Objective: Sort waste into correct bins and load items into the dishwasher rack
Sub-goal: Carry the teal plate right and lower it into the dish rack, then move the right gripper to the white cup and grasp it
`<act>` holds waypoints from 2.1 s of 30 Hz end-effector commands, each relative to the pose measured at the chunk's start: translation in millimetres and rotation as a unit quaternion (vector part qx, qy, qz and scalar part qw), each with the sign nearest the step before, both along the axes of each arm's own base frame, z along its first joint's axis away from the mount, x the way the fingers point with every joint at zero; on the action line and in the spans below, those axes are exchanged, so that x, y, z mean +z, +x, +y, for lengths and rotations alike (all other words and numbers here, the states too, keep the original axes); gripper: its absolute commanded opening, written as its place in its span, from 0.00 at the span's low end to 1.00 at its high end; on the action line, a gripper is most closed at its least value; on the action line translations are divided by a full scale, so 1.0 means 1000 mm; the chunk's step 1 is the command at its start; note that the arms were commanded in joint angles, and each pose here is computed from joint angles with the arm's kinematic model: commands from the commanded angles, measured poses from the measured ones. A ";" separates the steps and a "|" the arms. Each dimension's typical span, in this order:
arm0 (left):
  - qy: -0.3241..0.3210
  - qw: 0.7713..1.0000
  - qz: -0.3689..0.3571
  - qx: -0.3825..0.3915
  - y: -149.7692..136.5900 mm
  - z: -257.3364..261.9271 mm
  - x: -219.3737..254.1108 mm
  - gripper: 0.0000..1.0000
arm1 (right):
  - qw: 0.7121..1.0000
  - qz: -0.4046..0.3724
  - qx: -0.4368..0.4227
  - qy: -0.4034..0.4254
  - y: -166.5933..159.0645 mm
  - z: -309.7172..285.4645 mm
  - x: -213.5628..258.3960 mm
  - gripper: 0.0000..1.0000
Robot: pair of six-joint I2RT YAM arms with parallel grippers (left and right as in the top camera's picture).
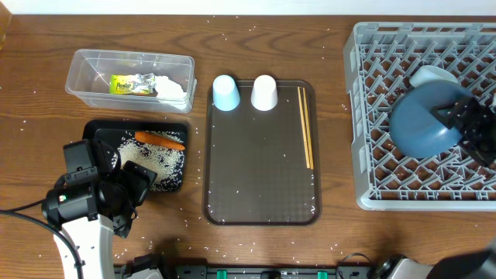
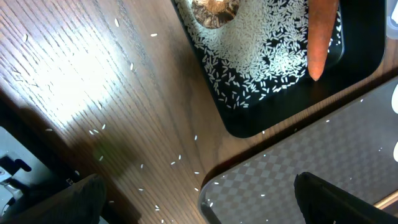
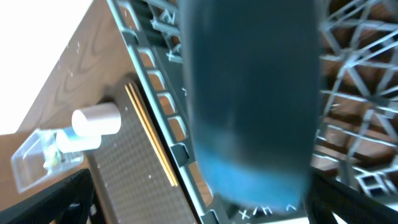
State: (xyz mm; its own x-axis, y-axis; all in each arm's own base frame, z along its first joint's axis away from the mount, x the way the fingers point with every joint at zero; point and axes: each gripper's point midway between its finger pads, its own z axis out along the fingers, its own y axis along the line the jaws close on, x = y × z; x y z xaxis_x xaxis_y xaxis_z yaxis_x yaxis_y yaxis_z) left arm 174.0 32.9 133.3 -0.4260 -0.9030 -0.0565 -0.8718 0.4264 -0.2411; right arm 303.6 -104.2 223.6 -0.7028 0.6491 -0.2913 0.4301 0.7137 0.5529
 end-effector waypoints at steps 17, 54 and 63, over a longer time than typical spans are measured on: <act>0.007 1.000 0.001 0.001 -0.002 0.003 0.001 0.98 | 0.982 -0.168 -0.008 -0.087 -0.051 0.054 0.113 0.99; 0.007 1.000 0.001 0.001 -0.002 0.003 0.001 0.98 | 0.908 -0.154 0.334 -0.202 0.181 0.349 -0.117 0.99; 0.007 1.000 0.001 0.001 -0.002 0.003 0.001 0.98 | 0.902 -0.163 0.349 -0.193 0.188 0.372 -0.147 0.99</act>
